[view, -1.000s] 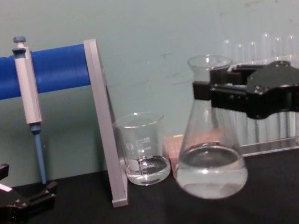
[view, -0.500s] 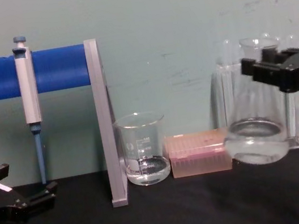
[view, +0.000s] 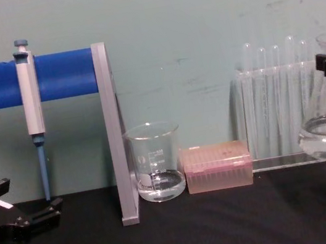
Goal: Grasp the erlenmeyer flask with one hand, shake it three times, then place it back.
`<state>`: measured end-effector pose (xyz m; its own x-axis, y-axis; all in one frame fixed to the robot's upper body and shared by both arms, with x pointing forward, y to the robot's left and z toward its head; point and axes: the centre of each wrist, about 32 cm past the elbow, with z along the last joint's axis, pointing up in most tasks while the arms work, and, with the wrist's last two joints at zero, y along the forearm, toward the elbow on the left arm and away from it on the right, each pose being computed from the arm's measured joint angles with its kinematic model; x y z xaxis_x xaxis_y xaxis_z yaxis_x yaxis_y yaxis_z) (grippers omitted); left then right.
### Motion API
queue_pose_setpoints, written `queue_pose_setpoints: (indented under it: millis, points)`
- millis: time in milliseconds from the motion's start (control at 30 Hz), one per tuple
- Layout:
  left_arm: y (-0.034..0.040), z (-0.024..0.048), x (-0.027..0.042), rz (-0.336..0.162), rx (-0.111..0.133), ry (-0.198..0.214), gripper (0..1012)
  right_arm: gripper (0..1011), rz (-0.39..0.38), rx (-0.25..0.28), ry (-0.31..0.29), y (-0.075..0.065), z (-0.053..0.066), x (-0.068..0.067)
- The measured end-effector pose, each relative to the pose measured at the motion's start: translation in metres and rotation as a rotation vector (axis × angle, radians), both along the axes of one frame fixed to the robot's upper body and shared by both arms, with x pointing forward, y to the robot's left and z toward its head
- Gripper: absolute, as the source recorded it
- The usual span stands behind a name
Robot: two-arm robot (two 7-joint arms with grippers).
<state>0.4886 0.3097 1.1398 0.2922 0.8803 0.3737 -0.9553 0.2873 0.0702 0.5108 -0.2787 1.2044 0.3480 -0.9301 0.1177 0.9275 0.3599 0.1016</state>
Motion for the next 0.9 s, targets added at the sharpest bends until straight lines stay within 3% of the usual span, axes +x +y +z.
queue_pose_setpoints:
  millis: [167,400,900]
  points:
    - [0.0000,0.0000,0.0000,0.000,0.000,0.000,1001,453,-0.018,-0.001,0.000,-0.002,0.000,0.000]
    - [0.0000,0.0000,0.0000,0.000,0.000,0.000,1001,453,0.017,-0.001,0.004,0.001,-0.001,0.001]
    - [0.0000,0.0000,0.0000,0.000,0.000,0.000,1001,453,0.241,-0.017,0.009,0.023,0.002,0.000]
